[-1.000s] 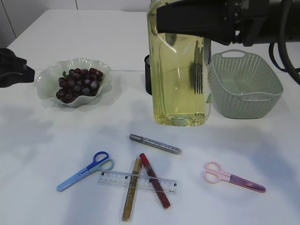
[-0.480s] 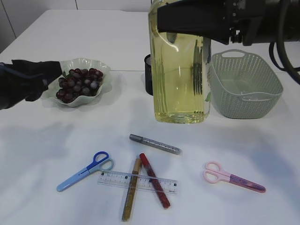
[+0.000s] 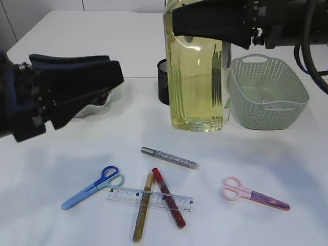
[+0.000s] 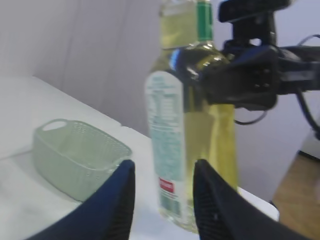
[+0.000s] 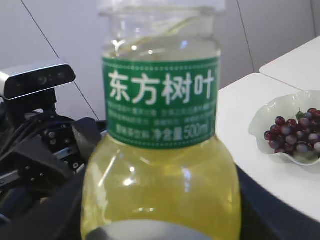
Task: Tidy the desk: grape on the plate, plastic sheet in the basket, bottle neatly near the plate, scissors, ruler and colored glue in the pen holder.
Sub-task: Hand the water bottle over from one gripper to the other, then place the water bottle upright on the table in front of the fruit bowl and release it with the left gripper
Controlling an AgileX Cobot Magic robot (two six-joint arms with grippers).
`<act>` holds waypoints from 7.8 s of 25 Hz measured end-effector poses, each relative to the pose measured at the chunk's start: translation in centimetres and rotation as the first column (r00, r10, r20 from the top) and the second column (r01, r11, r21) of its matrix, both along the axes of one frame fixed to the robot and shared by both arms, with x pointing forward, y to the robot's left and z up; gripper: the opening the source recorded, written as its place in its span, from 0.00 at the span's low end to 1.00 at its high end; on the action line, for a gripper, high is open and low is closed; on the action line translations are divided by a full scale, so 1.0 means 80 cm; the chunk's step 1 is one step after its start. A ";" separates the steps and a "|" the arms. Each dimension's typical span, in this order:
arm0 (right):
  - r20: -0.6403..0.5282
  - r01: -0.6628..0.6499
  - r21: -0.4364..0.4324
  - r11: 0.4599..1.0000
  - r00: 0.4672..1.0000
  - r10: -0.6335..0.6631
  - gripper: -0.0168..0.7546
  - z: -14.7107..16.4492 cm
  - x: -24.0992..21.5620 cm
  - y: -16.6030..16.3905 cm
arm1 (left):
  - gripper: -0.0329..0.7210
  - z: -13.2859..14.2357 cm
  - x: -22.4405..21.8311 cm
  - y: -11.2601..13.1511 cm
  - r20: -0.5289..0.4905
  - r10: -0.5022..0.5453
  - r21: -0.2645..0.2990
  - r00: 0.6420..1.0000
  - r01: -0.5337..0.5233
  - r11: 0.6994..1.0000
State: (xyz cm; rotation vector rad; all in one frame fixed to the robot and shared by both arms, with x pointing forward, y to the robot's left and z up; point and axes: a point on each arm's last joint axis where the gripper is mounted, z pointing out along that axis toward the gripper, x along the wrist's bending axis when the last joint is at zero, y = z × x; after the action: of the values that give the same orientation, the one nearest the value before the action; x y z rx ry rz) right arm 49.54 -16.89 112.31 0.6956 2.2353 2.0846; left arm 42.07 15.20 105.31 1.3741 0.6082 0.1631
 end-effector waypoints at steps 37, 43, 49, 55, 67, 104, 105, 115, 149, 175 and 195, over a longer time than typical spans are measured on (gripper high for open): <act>0.113 -0.092 0.024 0.995 0.990 0.089 0.64 0.007 -0.009 0.003 | 0.93 -0.003 0.041 -0.047 -0.003 -0.261 -0.006 0.965 0.261 0.965; 0.113 -0.092 0.024 0.995 0.990 0.089 0.64 0.007 -0.009 0.003 | 0.93 -0.004 0.060 -0.060 -0.020 -0.296 0.000 0.955 0.296 0.955; 0.114 -0.089 0.023 0.996 0.990 0.086 0.64 0.006 -0.008 0.003 | 0.93 -0.007 0.076 -0.076 -0.038 -0.369 -0.041 0.929 0.368 0.929; 0.113 -0.091 0.040 0.995 0.990 0.086 0.64 0.008 -0.009 0.003 | 0.91 -0.022 0.068 -0.098 -0.080 -0.424 -0.042 0.902 0.422 0.906; 0.112 -0.100 0.045 0.994 0.989 0.095 0.64 0.009 -0.010 0.003 | 0.84 -0.003 0.077 -0.118 -0.045 -0.473 0.096 0.880 0.475 0.875; 0.128 -0.110 0.017 0.994 0.986 0.107 0.64 0.010 -0.015 0.003 | 0.66 0.008 0.081 -0.121 -0.088 -0.475 0.026 0.875 0.479 0.877; 0.128 -0.110 0.017 0.994 0.986 0.107 0.65 0.010 -0.015 0.003 | 0.66 0.008 0.080 -0.121 -0.088 -0.477 0.026 0.875 0.480 0.877; 0.129 -0.108 0.022 0.994 0.986 0.105 0.80 0.012 -0.015 0.003 | 0.63 0.004 0.081 -0.120 -0.091 -0.472 0.070 0.877 0.479 0.875; -0.320 0.176 -0.743 0.645 0.753 -0.575 0.79 -0.072 -0.010 -0.065 | 0.63 0.013 0.143 0.034 -0.031 -0.200 0.319 0.979 0.199 0.927; -0.181 0.152 -0.913 0.378 0.680 -0.710 0.75 -0.082 -0.017 -0.100 | 0.63 -0.028 0.180 0.037 0.127 -0.126 0.335 0.984 0.077 0.939; -0.202 0.119 -0.919 0.376 0.675 -0.710 0.75 -0.083 -0.021 -0.100 | 0.63 -0.131 0.227 0.037 0.137 -0.012 0.271 0.990 -0.026 0.962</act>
State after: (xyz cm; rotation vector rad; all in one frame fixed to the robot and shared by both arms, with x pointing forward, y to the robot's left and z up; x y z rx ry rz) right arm 47.89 -24.89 105.66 1.6833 2.4557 0.2895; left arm 60.25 18.17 94.87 1.6114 0.4867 0.3555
